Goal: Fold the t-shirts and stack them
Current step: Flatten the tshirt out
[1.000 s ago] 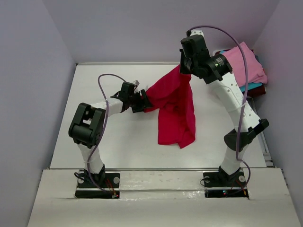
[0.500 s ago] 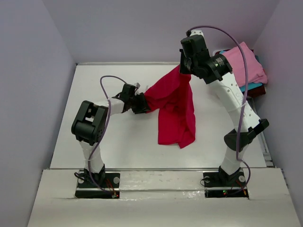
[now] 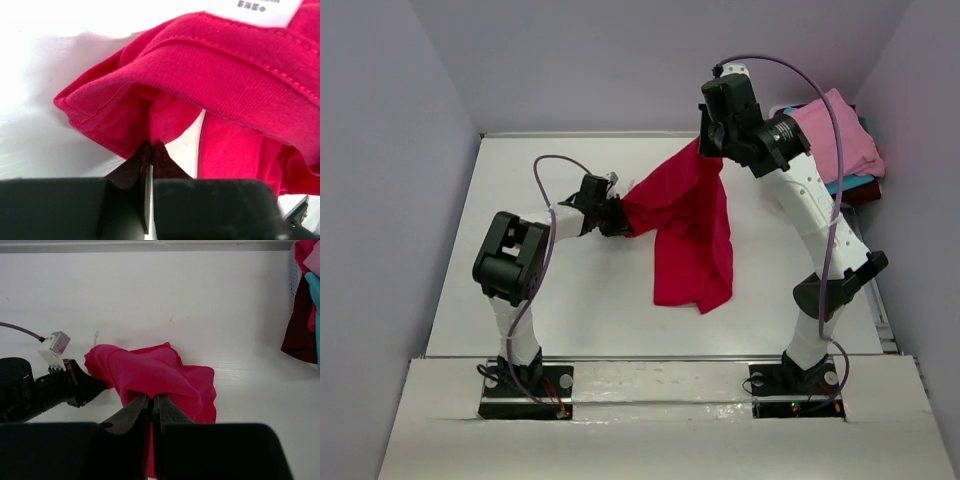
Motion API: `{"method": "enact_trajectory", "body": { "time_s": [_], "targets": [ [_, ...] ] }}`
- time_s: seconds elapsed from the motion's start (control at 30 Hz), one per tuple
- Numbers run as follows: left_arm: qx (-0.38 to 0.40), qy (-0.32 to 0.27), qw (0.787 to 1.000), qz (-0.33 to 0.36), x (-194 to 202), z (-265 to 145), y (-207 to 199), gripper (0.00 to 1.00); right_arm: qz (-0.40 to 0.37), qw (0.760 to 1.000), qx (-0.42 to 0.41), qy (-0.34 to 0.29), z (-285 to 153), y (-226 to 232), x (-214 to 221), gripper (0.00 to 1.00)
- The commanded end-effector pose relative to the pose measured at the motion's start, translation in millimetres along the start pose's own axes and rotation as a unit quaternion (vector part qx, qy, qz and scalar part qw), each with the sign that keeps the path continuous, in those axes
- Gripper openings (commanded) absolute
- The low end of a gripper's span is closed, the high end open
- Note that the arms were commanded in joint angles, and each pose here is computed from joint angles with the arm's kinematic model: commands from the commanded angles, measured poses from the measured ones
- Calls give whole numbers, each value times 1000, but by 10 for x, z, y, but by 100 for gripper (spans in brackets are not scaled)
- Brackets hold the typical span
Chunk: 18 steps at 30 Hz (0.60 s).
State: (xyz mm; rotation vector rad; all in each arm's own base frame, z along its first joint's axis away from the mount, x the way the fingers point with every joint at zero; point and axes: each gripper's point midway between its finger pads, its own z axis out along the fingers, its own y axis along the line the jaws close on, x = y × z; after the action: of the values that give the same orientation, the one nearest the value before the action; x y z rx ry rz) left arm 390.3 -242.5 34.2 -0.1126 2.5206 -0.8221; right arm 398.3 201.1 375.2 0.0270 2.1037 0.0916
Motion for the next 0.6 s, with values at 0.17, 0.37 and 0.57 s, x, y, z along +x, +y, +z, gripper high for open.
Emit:
{"method": "enact_trajectory", "body": {
  "time_s": [0.17,0.37,0.57],
  "targets": [
    [-26,-32,998,44,-294,-220,-110,6,16,999,0,-36,-76,-41,-206,7],
    [-84,-76,990,86,-562,-644,-115,6,15,999,20,-39,-4,-101,-241,7],
    [-118,-137,977,109,-883,-1128,-249,6,31,998,23,-50,22,-182,-352,7]
  ]
}}
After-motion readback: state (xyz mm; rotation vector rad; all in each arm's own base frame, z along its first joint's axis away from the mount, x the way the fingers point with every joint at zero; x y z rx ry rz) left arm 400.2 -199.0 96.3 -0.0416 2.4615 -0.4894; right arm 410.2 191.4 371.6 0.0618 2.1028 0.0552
